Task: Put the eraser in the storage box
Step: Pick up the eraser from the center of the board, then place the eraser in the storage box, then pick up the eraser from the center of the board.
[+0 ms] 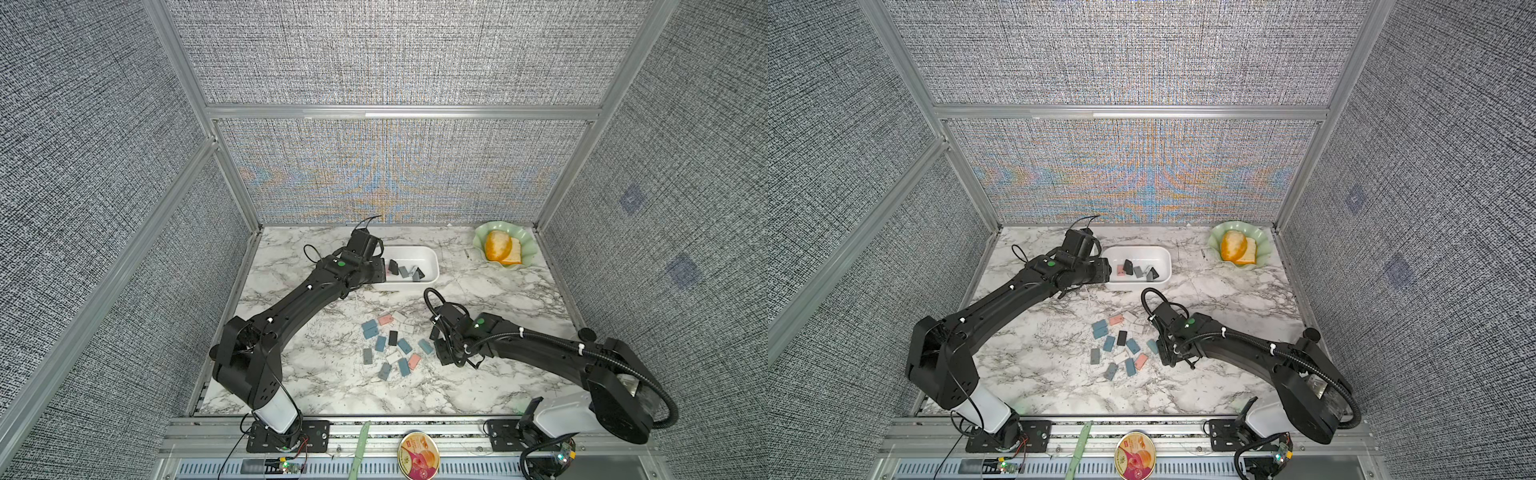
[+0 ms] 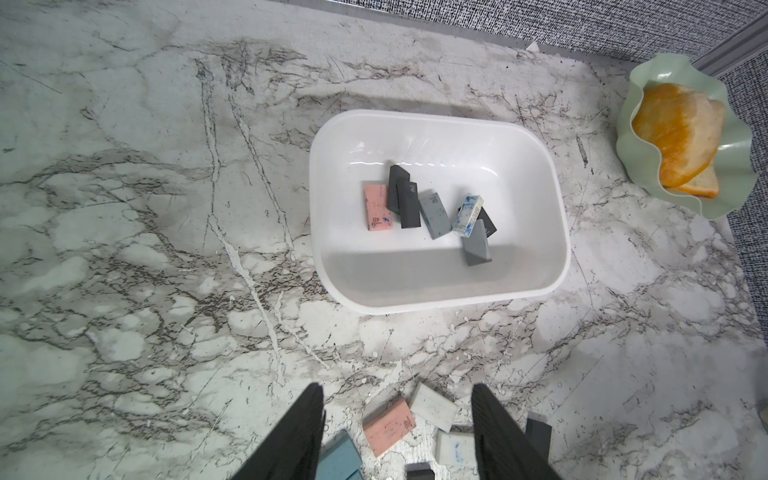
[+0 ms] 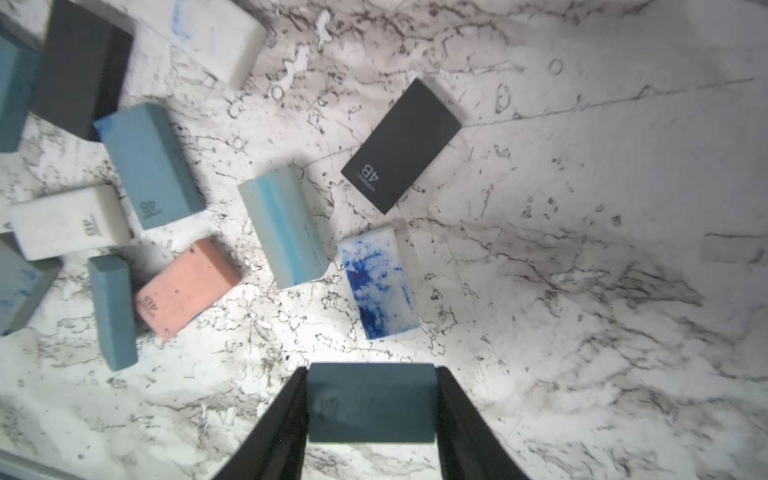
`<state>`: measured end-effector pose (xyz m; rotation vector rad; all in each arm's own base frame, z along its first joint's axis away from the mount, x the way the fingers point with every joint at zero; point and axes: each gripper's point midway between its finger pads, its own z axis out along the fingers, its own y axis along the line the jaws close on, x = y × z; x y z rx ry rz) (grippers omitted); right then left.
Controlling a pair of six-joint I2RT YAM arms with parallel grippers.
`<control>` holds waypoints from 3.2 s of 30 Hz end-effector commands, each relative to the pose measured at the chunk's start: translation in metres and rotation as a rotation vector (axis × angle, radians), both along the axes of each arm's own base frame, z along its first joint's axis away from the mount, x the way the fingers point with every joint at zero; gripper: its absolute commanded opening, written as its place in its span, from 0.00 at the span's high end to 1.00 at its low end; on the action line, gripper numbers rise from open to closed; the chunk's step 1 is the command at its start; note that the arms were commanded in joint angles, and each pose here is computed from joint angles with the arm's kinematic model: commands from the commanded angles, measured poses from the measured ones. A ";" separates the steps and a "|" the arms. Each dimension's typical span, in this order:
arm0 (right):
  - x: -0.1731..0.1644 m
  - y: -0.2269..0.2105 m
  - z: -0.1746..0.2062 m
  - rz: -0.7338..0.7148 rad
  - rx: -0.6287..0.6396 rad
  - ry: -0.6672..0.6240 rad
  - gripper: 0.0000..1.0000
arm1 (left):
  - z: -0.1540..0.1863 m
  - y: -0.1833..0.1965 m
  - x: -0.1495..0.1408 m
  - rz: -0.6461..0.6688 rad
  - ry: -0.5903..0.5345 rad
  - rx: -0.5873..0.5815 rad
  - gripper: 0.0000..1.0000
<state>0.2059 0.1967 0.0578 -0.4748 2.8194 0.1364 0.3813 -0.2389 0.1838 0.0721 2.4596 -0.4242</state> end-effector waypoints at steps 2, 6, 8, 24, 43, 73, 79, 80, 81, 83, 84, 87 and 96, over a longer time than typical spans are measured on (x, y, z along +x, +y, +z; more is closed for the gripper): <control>0.005 -0.005 0.013 -0.014 -0.010 0.000 0.52 | 0.004 0.004 0.001 0.018 -0.016 0.003 0.41; 0.023 0.002 0.031 -0.020 0.038 -0.018 0.52 | 0.002 0.005 -0.001 0.022 -0.017 0.002 0.41; 0.035 0.004 0.039 -0.022 0.058 -0.027 0.52 | 0.001 0.006 -0.002 0.023 -0.018 0.002 0.41; 0.159 0.017 0.081 -0.034 0.102 -0.121 0.52 | 0.003 0.017 -0.011 0.050 -0.028 0.001 0.41; 0.299 0.053 0.059 -0.072 0.168 -0.163 0.51 | 0.016 0.024 -0.039 0.050 -0.047 -0.100 0.41; 0.321 0.068 0.067 -0.119 0.241 -0.208 0.35 | 0.002 0.036 -0.057 0.060 -0.014 -0.085 0.42; 0.299 0.069 0.123 -0.084 0.280 -0.294 0.35 | -0.028 0.040 -0.078 0.049 0.084 -0.036 0.41; 0.295 0.069 0.130 -0.080 0.285 -0.306 0.35 | -0.033 0.039 -0.082 0.046 0.094 -0.031 0.42; 0.289 0.069 0.141 -0.074 0.294 -0.323 0.35 | -0.037 0.038 -0.086 0.042 0.105 -0.026 0.42; 0.278 0.067 0.156 -0.068 0.305 -0.348 0.35 | -0.046 0.037 -0.092 0.036 0.129 -0.012 0.41; 0.272 0.065 0.165 -0.066 0.313 -0.365 0.35 | -0.052 0.037 -0.095 0.035 0.142 -0.001 0.41; 0.252 0.059 0.182 -0.061 0.327 -0.398 0.35 | -0.068 0.040 -0.100 0.034 0.177 0.035 0.41; 0.200 0.030 0.195 -0.075 0.339 -0.433 0.34 | -0.113 0.045 -0.090 -0.041 0.234 0.245 0.40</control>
